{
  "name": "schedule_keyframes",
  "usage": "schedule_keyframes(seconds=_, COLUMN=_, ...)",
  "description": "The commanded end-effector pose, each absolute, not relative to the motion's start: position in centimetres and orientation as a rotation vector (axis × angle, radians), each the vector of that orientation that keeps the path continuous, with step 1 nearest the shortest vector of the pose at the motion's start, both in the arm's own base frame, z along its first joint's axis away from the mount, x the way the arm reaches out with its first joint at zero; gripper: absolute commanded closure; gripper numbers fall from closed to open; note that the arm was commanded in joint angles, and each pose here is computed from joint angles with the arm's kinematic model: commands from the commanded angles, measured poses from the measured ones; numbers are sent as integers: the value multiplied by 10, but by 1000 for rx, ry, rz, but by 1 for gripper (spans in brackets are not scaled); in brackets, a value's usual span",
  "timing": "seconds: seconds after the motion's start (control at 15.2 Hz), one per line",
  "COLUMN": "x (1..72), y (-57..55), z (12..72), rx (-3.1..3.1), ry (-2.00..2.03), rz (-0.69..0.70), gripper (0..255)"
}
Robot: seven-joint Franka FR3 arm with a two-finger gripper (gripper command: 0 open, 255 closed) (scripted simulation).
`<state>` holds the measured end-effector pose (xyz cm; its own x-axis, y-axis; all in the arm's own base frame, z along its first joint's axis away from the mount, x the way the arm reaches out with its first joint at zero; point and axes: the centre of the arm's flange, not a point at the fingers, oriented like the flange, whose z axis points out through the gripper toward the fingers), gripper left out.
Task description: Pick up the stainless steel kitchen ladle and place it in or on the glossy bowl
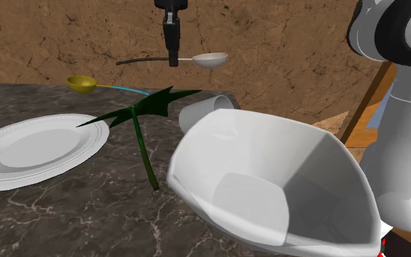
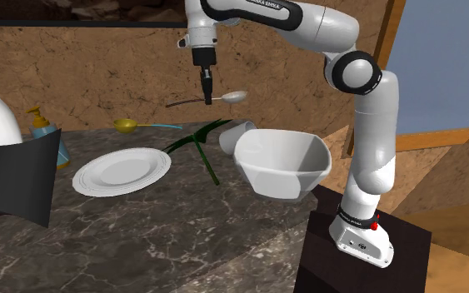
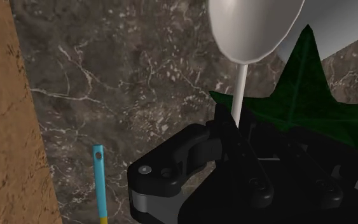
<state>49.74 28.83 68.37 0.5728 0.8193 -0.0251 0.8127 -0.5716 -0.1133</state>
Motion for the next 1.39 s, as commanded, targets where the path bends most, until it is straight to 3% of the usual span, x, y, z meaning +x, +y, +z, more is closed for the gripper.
schedule_keyframes(seconds=0.0, x=497, y=288, z=695, rx=-2706, ry=-1407, rz=115, gripper=255)
schedule_keyframes(seconds=0.53, x=497, y=288, z=734, rx=-2706, ry=-1407, rz=115, gripper=255)
schedule_keyframes(seconds=1.32, x=342, y=318, z=741, rx=-2706, ry=-1407, rz=115, gripper=255)
